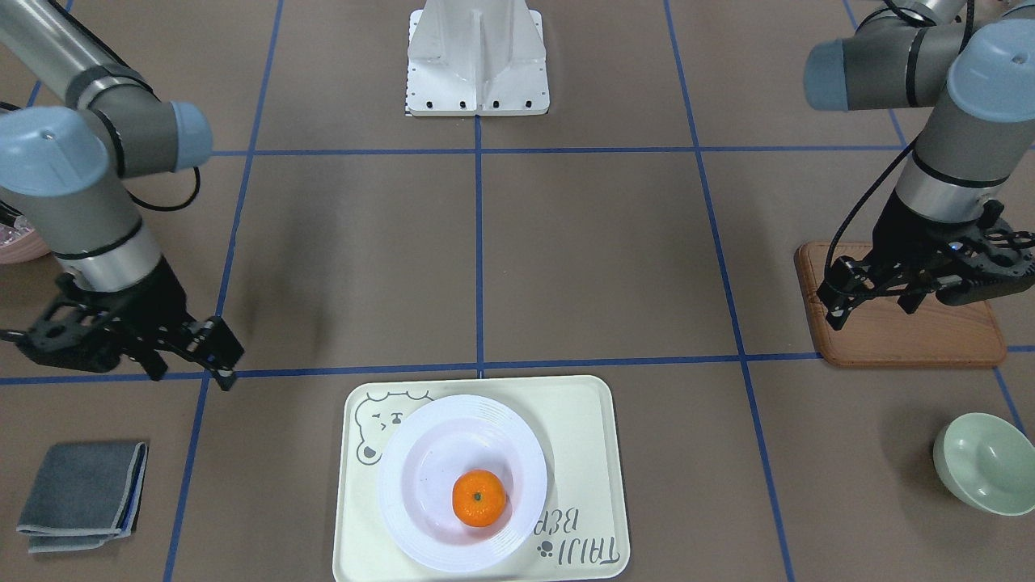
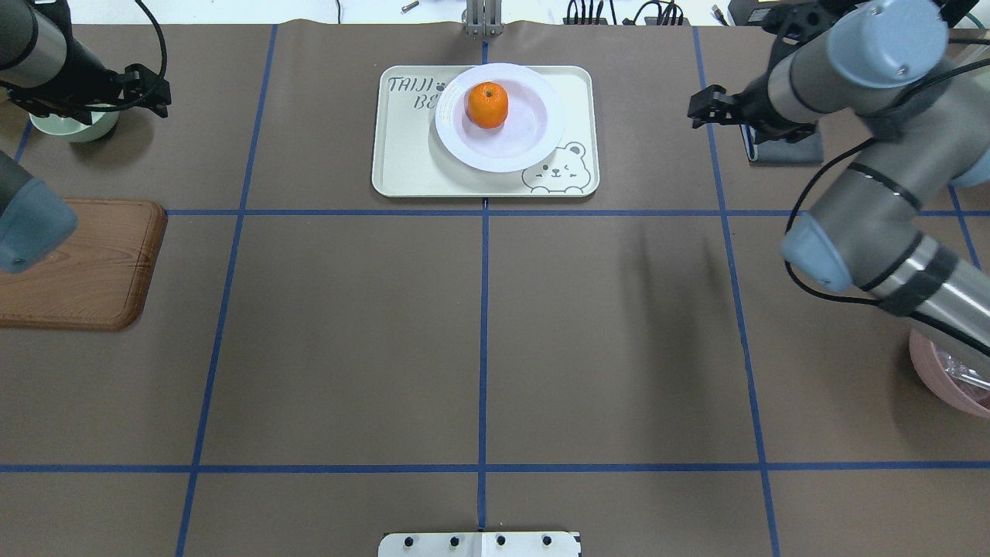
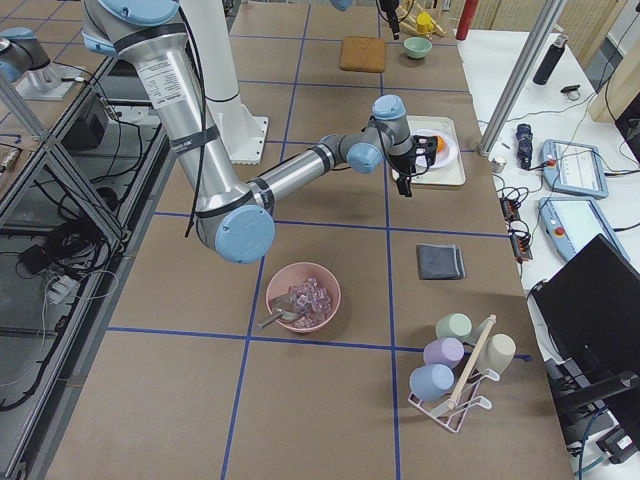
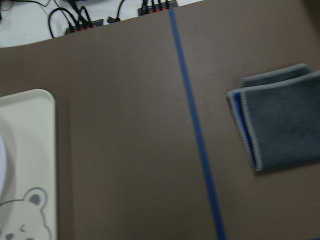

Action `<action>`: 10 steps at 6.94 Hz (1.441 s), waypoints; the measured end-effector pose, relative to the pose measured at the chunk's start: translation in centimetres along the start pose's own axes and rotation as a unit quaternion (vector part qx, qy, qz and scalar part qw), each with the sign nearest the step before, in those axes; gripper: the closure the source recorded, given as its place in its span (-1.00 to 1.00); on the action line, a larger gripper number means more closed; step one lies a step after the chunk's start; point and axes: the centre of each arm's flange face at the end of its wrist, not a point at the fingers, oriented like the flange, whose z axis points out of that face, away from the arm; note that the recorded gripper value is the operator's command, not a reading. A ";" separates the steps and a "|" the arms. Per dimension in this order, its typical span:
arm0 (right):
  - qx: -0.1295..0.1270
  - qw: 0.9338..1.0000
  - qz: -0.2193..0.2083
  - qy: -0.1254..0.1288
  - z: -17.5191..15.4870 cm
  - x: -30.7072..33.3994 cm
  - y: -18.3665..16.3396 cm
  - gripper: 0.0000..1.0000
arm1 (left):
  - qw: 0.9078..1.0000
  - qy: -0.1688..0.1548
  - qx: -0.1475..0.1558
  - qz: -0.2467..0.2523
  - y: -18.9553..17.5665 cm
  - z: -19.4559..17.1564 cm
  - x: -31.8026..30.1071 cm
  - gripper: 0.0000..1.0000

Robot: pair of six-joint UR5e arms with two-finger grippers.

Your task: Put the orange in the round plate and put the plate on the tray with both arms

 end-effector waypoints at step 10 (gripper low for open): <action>-0.153 0.981 -0.121 -0.015 -6.6 46.6 2.2 -1.00 | 0.981 0.052 -0.151 0.108 6.1 2.8 -42.1 -0.97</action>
